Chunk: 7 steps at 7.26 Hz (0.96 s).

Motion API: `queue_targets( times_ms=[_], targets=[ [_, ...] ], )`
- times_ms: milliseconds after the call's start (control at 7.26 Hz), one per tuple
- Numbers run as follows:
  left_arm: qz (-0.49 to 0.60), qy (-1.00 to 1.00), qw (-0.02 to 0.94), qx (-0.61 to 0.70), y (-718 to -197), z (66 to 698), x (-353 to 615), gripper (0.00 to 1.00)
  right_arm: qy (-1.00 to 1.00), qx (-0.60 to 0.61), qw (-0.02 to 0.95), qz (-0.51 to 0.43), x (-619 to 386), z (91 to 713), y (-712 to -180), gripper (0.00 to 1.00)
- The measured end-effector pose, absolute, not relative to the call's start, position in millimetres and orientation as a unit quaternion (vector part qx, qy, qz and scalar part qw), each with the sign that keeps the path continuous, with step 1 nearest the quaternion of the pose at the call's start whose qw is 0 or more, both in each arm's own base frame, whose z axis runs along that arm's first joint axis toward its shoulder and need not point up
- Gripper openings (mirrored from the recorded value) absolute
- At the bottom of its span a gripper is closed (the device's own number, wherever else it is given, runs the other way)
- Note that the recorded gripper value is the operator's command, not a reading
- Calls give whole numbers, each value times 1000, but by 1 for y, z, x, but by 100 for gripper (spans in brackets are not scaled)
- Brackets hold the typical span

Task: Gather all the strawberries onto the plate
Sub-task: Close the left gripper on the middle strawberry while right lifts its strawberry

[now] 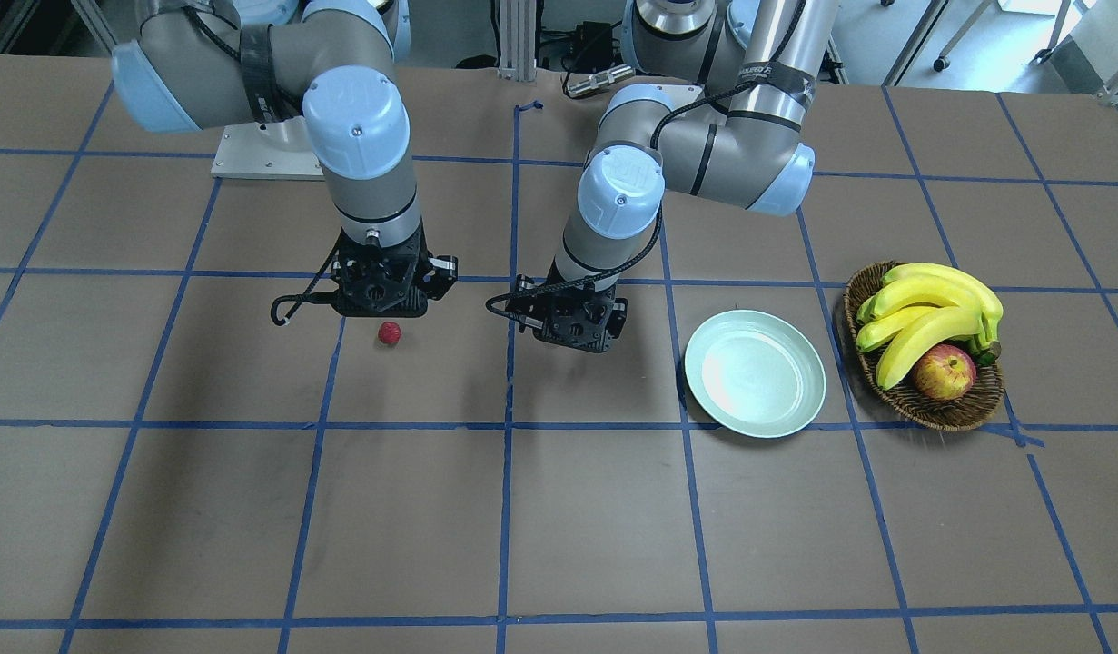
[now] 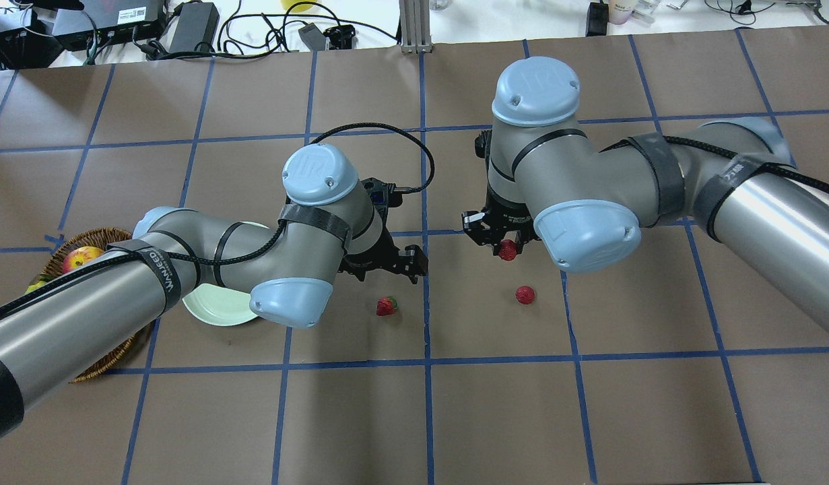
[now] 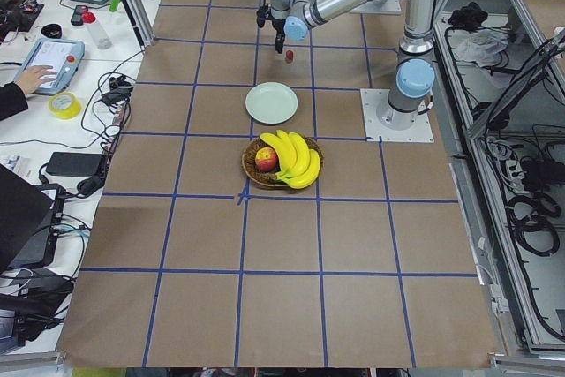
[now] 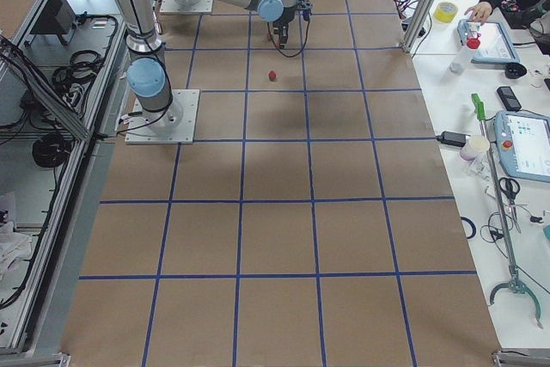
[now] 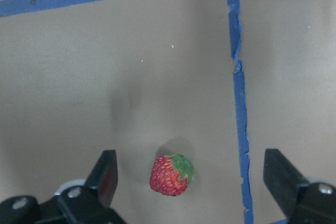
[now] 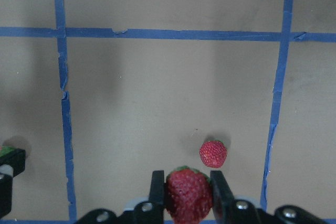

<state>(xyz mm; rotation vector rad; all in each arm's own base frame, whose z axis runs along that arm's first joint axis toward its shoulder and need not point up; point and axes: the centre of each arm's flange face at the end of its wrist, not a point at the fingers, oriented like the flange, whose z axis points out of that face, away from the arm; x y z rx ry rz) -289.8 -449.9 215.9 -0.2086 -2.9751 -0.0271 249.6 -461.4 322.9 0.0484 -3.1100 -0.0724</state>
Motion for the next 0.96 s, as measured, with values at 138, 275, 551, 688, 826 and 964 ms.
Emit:
queue_targets(
  times_ms=[138,275,551,688,826,964],
  targets=[
    [-9,-994,80,-70,-450,216,-290,100,-999,14,12,-27,249,345,-462,12],
    [-9,-994,79,-70,-449,216,-290,100,-999,12,10,-30,246,365,-468,12],
    [-9,-994,79,-70,-449,216,-290,100,-999,10,0,-32,238,391,-479,12],
    [-11,-994,79,-70,-449,215,-289,100,-999,11,-2,-32,236,395,-481,12],
    [-13,-994,78,-70,-448,213,-289,100,-999,12,-3,-34,236,396,-480,12],
    [-15,-994,78,-70,-447,211,-289,100,-999,13,-3,-36,236,395,-480,11]
  ],
)
